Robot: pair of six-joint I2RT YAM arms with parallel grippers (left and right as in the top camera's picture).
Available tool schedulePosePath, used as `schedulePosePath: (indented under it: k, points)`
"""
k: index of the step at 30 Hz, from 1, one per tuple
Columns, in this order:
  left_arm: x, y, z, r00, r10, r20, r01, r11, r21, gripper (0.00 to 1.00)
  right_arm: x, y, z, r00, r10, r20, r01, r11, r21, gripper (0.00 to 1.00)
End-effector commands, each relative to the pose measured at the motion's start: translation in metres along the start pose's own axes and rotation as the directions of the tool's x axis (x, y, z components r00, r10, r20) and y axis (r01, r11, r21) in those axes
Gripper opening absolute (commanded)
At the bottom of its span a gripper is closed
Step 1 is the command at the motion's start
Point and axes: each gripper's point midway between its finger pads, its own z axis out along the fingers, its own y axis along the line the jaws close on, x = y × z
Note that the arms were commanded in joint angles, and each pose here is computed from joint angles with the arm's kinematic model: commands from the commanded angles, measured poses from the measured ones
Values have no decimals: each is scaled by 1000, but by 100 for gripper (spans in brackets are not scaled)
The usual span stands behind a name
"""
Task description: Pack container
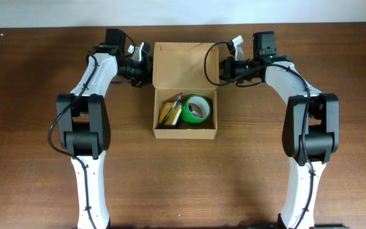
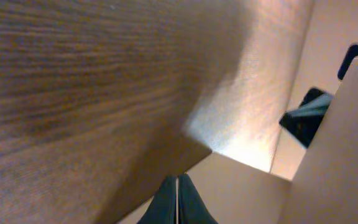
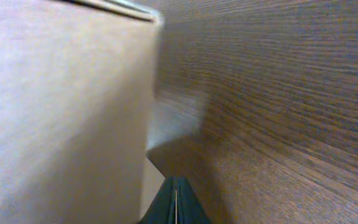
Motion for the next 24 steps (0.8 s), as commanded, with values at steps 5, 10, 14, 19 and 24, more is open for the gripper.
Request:
schedulePosePath:
  k: [5,10,14,19,24]
  points:
    - [-3,-32,-26,985,170,15,-170,985,0,2,-22,53,-24,989,-136,57,139,989,-49,3]
    - [-1,-36,-32,982,187,4,-187,982,-16,2,-20,68,-35,979,-195,55,197,979,-44,3]
    - [-1,-41,-37,978,209,1,-209,978,-24,2,-18,78,-43,973,-224,54,226,973,-40,4]
    - [0,-48,-50,970,243,-10,-243,967,-78,2,-17,91,-54,961,-271,59,272,962,-24,4]
    - [3,-61,-65,958,287,-23,-288,952,-104,1,-15,106,-67,951,-303,62,304,953,0,3]
